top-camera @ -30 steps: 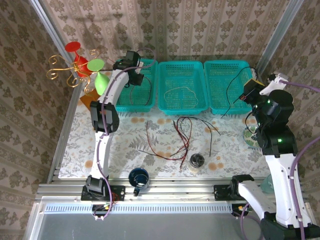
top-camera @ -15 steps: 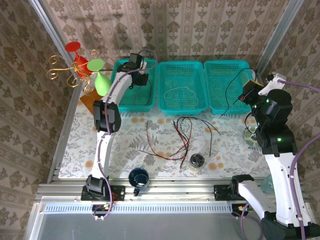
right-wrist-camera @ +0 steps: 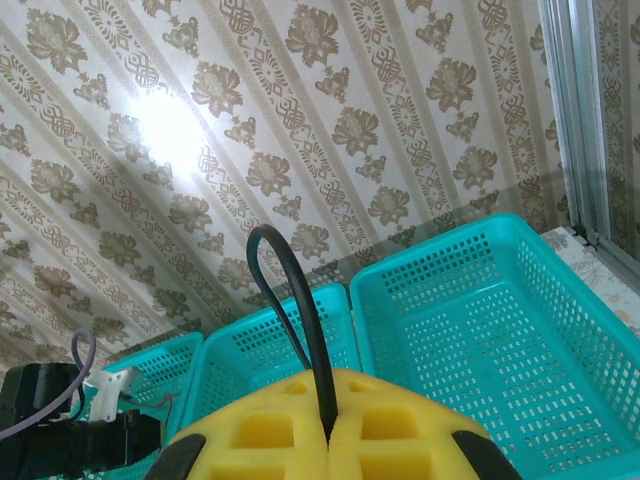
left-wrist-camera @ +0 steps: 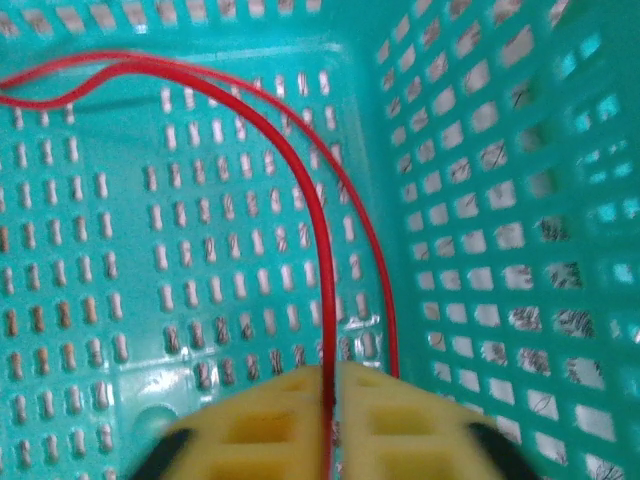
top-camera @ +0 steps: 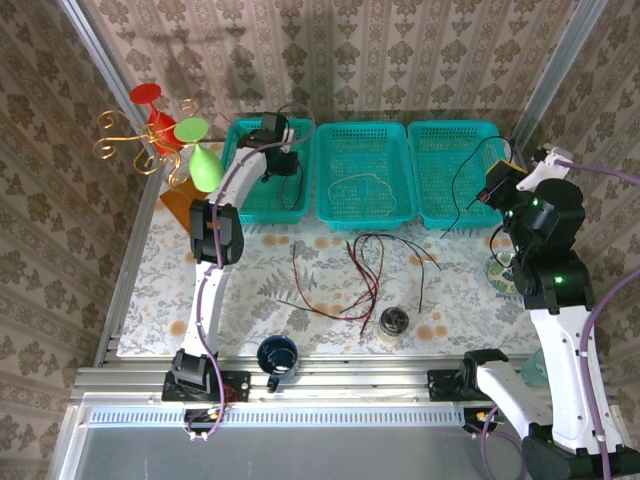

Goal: Untangle the cables

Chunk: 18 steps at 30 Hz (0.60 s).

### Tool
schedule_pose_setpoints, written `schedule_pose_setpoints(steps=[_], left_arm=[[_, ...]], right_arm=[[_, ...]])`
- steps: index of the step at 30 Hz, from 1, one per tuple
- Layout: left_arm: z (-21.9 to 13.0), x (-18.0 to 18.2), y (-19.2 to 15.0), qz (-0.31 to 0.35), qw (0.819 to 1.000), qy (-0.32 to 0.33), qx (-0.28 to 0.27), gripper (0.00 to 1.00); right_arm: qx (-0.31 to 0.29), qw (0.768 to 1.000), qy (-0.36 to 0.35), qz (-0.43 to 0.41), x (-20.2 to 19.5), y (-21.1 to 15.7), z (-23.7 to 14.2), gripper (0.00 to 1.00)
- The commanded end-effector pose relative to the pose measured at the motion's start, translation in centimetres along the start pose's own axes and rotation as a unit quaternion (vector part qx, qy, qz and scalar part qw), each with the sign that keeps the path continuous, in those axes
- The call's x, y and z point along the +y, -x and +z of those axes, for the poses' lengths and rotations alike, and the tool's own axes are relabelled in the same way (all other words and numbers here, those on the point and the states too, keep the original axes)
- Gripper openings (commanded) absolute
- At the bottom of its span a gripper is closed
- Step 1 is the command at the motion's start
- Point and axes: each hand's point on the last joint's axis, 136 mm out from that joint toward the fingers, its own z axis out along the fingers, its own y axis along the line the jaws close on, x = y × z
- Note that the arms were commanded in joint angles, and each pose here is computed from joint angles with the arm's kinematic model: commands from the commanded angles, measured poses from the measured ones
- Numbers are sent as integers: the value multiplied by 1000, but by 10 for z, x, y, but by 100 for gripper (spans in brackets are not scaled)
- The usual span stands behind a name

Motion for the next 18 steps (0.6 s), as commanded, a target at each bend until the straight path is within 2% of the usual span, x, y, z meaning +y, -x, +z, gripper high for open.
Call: schedule_pose_setpoints(steps=[1, 5, 7, 11, 18], left_arm=[[-5, 4, -14, -5, 1000, 10, 24, 38], [-40, -9, 10, 11, 1000, 6, -22, 57], [-62, -15, 24, 20, 999, 4, -42, 63], [-104, -24, 41, 43, 996, 17, -70, 71], [-170, -28, 57, 58, 991, 33, -113, 74]], right_arm=[[-12, 1000, 0, 3, 1, 5, -1, 0], [-6, 1000, 3, 1, 4, 4, 5, 0], [-6, 1000, 6, -1, 6, 6, 7, 0], [-25, 1000, 11, -10, 12, 20, 12, 0], [-51, 998, 17, -43, 28, 50, 35, 0]])
